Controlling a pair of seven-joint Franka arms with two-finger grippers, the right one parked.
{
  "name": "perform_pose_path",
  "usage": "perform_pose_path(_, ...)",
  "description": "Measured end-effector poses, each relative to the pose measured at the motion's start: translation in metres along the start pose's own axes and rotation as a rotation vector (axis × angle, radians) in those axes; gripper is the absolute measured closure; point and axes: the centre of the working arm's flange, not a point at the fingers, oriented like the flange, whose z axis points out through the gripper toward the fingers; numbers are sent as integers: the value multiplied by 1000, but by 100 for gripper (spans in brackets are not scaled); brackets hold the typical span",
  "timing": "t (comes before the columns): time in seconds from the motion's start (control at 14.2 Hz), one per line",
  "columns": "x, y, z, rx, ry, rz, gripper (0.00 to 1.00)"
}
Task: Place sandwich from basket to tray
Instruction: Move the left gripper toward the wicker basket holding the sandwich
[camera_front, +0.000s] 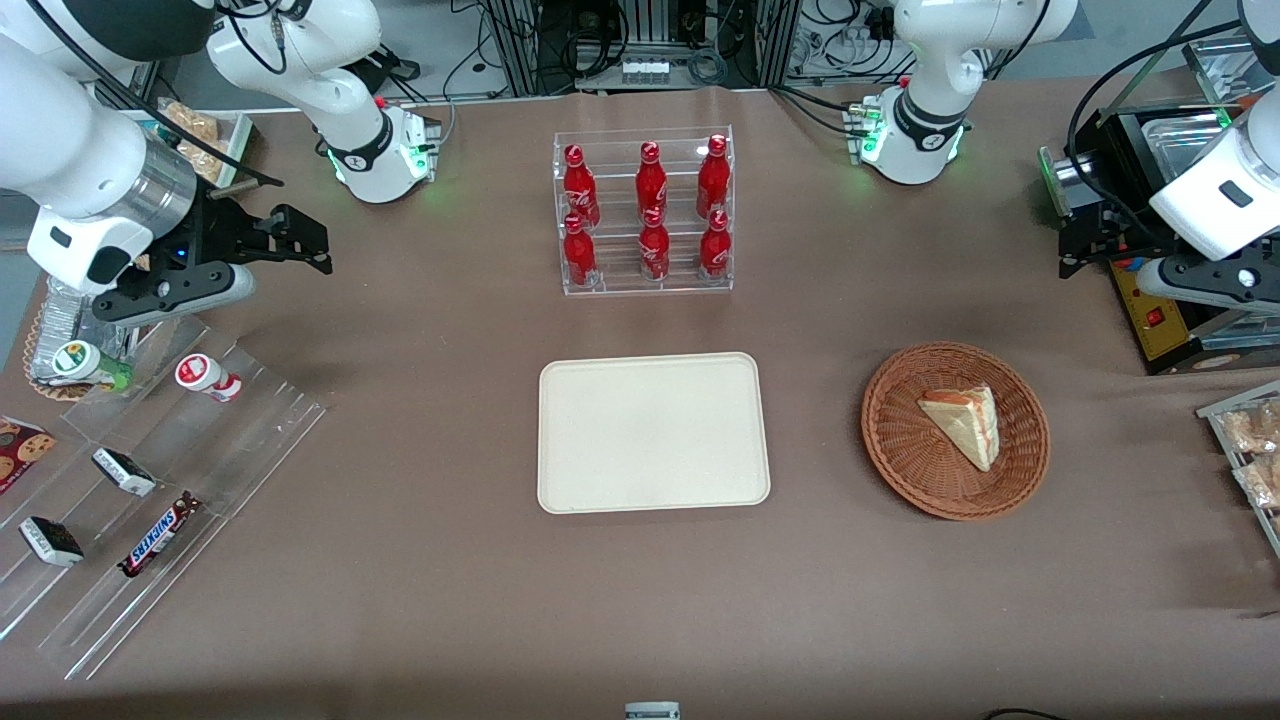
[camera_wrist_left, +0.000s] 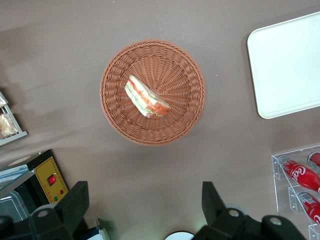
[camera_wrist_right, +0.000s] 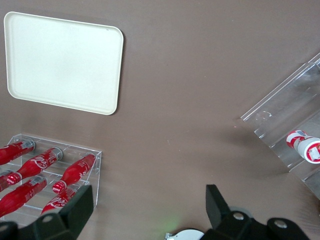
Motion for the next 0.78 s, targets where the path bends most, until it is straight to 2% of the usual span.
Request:
perform_pose_path(0.35,0,0,0,0,-2,0,0)
perform_pose_path(0.78,-2,-1,7,-4,-34,-3,0)
